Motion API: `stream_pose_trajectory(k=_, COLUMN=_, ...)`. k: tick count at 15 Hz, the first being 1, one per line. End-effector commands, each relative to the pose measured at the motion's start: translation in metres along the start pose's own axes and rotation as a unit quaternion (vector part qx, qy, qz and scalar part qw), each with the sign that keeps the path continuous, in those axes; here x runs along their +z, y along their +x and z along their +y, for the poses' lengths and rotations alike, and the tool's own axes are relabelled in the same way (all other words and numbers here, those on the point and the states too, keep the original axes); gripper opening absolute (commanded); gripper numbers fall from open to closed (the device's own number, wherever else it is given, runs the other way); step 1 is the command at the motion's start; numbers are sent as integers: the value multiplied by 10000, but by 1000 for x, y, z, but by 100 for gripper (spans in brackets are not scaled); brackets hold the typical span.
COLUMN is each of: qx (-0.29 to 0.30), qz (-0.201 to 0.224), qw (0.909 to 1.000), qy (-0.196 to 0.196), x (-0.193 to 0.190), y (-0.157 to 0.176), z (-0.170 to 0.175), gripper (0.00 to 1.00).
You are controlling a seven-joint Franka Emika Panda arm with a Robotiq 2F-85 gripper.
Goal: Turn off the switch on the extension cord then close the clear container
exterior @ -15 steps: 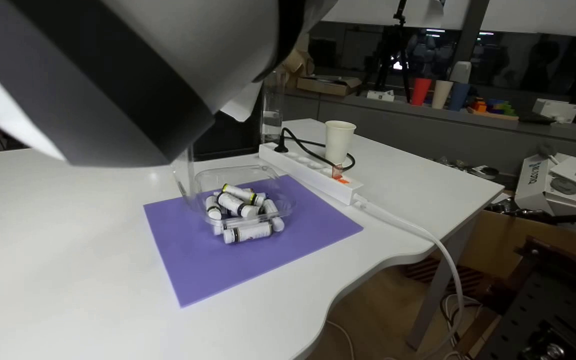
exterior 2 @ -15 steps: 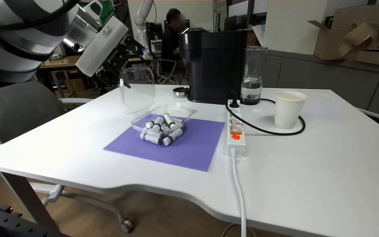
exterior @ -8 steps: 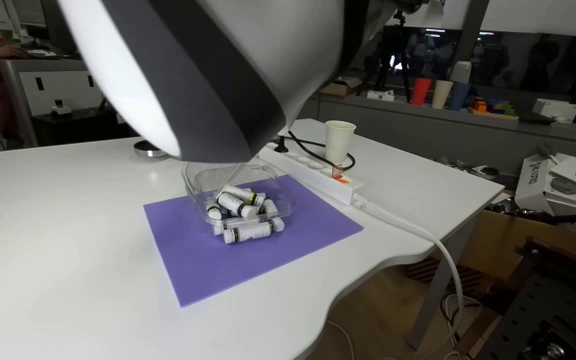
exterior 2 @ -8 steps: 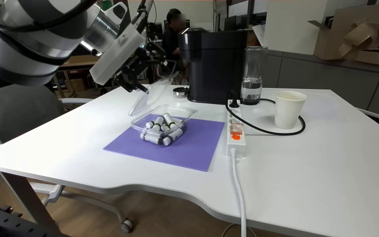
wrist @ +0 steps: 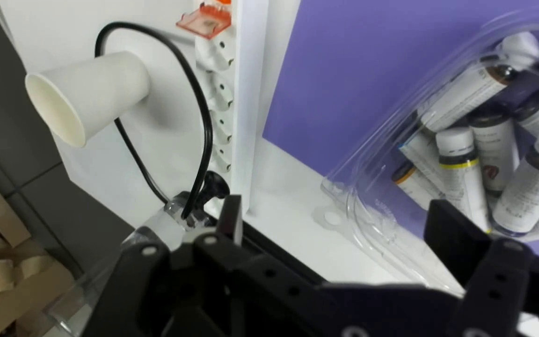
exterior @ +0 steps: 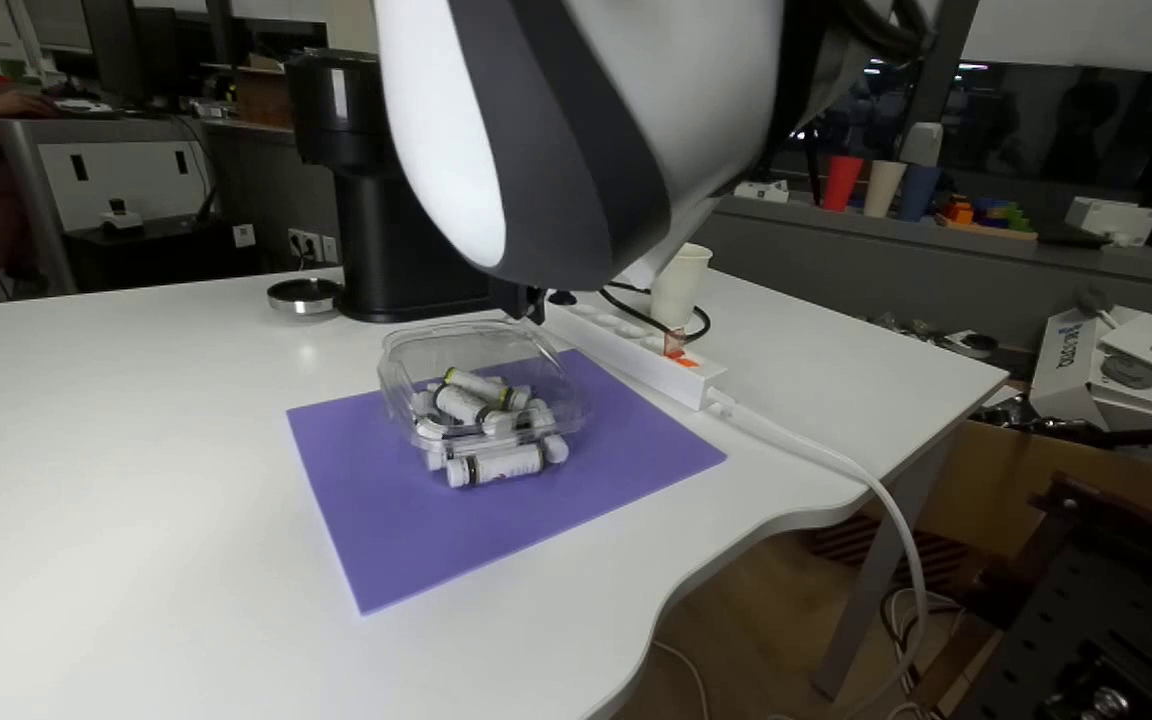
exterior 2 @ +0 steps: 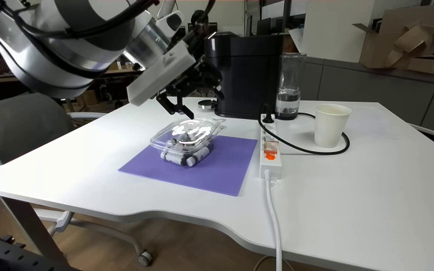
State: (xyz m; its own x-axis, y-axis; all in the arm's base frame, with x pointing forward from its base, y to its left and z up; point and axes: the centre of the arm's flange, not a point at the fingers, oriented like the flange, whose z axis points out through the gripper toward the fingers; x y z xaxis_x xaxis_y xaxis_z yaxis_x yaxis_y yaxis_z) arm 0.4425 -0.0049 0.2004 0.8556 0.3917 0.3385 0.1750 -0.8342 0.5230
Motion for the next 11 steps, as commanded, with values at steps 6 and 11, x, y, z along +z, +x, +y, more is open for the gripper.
stream_pose_trajectory(k=6, qx=770, qz=-482, qw=9825, qy=1627, x=2, y=-7, z=39, gripper=100)
stream_pose_trajectory(k=11, qx=533, qz=-583, qw=9704, qy=2283, x=-22, y=-1, z=57, gripper=100)
